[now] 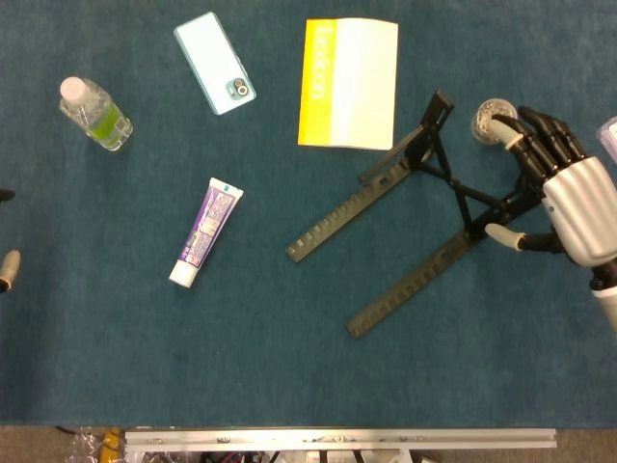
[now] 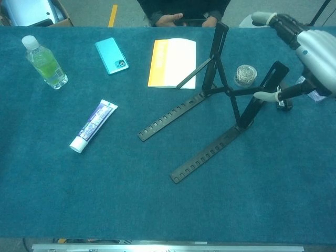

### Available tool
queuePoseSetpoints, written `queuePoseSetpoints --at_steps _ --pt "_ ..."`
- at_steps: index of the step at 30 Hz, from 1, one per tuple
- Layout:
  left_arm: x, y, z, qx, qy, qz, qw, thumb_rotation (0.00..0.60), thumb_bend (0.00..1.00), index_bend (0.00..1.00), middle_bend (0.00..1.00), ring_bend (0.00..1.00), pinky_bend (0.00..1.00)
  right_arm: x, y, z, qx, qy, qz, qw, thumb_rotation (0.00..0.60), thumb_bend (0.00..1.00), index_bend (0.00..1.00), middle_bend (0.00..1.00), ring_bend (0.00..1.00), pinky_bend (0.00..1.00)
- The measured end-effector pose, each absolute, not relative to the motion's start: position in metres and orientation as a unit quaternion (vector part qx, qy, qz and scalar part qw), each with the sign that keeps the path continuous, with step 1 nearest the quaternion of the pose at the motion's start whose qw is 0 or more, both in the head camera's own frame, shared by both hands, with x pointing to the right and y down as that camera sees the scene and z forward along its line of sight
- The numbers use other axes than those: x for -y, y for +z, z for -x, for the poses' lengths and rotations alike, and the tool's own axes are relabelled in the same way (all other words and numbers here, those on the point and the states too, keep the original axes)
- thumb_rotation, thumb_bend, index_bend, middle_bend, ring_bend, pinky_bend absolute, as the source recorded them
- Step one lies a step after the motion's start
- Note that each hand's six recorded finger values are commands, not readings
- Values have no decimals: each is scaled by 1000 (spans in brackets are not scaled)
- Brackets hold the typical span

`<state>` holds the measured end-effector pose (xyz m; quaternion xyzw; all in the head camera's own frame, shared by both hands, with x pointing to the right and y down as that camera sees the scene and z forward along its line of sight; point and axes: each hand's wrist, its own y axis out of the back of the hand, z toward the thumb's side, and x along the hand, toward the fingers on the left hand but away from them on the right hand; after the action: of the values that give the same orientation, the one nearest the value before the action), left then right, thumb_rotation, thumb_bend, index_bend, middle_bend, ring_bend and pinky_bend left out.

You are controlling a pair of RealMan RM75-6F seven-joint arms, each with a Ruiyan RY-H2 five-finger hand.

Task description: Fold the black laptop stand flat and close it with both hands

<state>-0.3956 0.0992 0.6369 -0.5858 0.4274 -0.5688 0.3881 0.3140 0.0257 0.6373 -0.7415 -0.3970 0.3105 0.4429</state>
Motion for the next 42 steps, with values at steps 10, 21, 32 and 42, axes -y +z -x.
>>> queuePoseSetpoints --at_steps 10,21,32,42 --pt "-99 639 394 -427 -568 588 388 600 325 216 185 186 181 -30 621 -286 386 256 802 378 600 0 0 122 26 111" --pt "-101 639 397 -429 -570 586 385 600 325 216 184 186 181 -40 632 -230 321 221 872 296 600 0 0 122 26 110" --pt "-102 642 404 -430 -573 585 381 600 325 206 184 186 181 -40 671 -183 292 224 899 236 600 0 0 122 25 110" --pt "-105 641 413 -434 -575 582 376 600 324 206 184 186 181 -24 724 -160 303 264 892 208 600 0 0 122 23 110"
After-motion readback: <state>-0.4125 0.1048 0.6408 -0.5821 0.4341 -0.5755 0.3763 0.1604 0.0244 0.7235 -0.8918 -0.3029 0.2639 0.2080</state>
